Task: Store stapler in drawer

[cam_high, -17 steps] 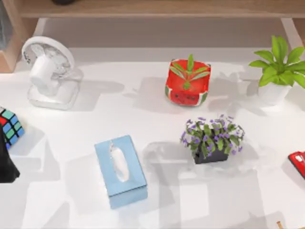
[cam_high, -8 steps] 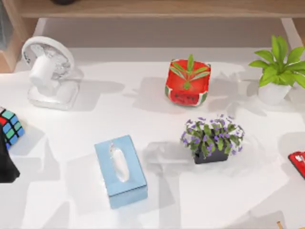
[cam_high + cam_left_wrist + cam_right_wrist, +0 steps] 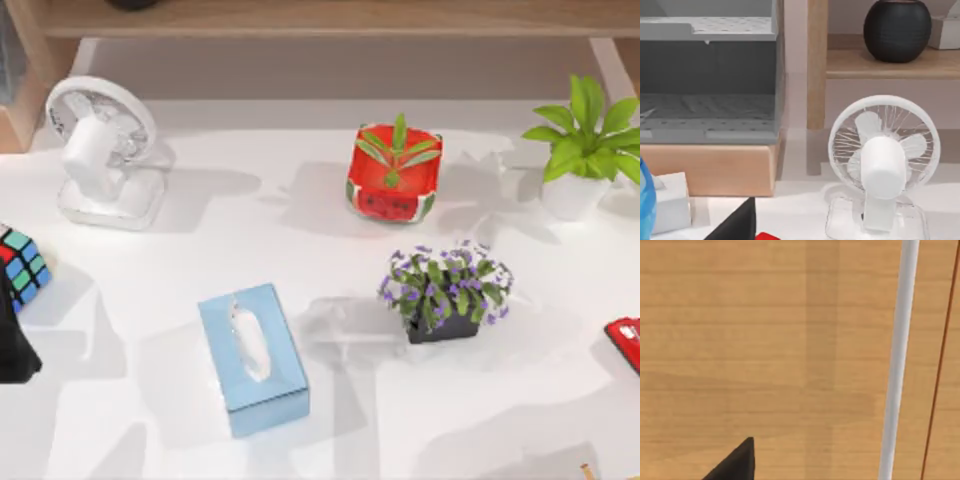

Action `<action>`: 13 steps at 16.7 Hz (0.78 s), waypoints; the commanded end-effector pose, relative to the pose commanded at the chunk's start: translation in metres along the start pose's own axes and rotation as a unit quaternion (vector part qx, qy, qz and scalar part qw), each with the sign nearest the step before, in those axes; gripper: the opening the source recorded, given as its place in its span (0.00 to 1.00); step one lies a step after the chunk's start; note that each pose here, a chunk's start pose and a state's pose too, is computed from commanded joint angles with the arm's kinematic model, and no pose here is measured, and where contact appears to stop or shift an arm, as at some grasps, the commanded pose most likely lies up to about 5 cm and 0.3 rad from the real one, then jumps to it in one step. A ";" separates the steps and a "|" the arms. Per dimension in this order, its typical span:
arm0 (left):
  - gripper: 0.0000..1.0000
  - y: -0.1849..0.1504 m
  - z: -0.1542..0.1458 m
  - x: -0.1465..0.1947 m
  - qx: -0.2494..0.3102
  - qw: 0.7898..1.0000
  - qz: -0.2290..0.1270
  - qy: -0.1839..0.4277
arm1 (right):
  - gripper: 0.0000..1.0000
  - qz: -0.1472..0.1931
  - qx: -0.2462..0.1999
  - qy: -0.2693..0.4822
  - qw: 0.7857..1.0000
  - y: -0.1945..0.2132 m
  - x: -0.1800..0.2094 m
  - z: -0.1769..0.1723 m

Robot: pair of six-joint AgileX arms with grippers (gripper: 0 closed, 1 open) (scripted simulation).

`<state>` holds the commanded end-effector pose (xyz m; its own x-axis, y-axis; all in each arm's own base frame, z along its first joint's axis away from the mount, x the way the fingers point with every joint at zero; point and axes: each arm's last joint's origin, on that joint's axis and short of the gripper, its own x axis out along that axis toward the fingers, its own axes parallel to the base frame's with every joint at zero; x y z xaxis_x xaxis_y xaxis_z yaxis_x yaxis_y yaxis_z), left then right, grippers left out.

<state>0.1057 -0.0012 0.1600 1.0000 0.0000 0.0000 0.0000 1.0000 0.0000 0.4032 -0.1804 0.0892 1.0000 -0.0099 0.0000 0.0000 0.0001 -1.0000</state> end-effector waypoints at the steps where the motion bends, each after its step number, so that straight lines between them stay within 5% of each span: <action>1: 1.00 0.000 0.000 0.000 0.000 1.000 0.000 0.000 | 1.00 0.000 0.000 0.000 1.000 0.000 0.000 0.000; 13: 1.00 0.000 0.000 0.000 0.000 1.000 0.000 0.000 | 1.00 0.000 0.000 0.000 1.000 0.000 0.025 0.000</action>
<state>0.1057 -0.0012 0.1600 1.0000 0.0000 0.0000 0.0000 1.0000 0.0000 0.4282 -0.1807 0.0892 1.0000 -0.0099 0.0000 0.0000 0.0001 -1.0000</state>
